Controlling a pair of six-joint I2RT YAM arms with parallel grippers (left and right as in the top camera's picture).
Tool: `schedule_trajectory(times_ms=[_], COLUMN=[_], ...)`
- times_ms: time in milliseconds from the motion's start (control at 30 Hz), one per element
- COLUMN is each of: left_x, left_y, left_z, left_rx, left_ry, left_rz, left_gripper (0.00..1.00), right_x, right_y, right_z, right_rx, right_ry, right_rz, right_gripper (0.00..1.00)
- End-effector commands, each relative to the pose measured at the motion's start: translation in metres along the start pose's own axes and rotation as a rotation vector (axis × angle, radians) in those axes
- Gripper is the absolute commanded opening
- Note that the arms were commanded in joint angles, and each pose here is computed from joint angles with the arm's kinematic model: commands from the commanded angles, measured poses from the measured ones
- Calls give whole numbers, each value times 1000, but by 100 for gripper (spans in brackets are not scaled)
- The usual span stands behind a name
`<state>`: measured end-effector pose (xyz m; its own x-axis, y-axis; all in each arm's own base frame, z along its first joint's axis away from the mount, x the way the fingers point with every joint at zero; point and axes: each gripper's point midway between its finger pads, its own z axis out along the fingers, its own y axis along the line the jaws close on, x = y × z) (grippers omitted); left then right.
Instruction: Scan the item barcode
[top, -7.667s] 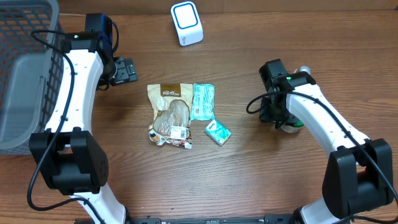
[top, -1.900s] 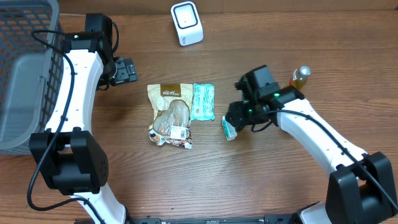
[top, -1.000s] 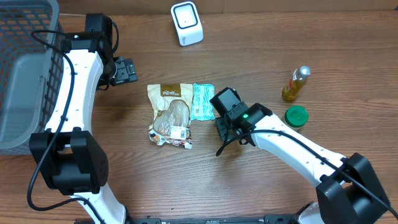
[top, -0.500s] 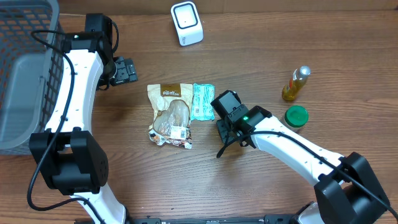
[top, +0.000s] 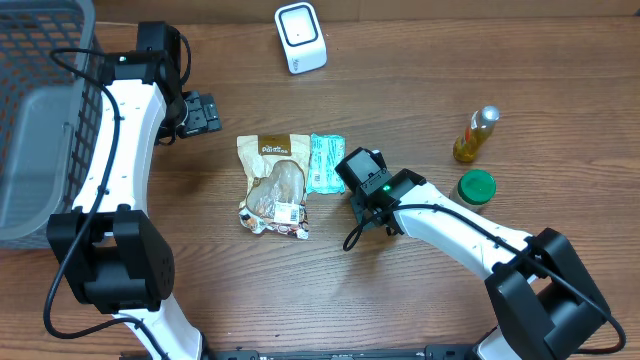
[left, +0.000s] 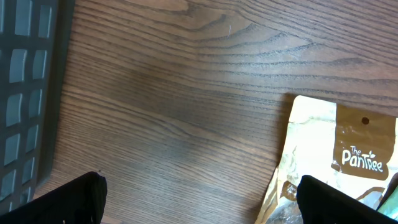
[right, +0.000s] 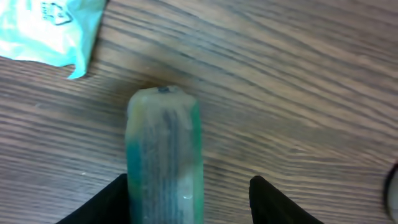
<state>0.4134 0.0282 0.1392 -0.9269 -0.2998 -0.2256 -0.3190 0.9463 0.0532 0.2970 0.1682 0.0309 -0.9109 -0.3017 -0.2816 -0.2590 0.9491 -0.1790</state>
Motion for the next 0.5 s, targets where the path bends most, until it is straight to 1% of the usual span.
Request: schedule_trajectory(times_ms=[0, 300, 467], left_x=[-5, -5, -5], left_y=[-1, -1, -1], left_z=[-10, -10, -10], left_rx=[-2, -2, -2], left_ry=[-35, -35, -35], left_rz=[6, 6, 6], left_gripper=[99, 100, 99], right_x=[-15, -42, -52], right_y=[-13, -48, -44], right_z=[-5, -12, -30], right_rx=[39, 63, 49], right_ry=[-34, -67, -64], right_rz=[38, 145, 125], right_gripper=[56, 57, 58])
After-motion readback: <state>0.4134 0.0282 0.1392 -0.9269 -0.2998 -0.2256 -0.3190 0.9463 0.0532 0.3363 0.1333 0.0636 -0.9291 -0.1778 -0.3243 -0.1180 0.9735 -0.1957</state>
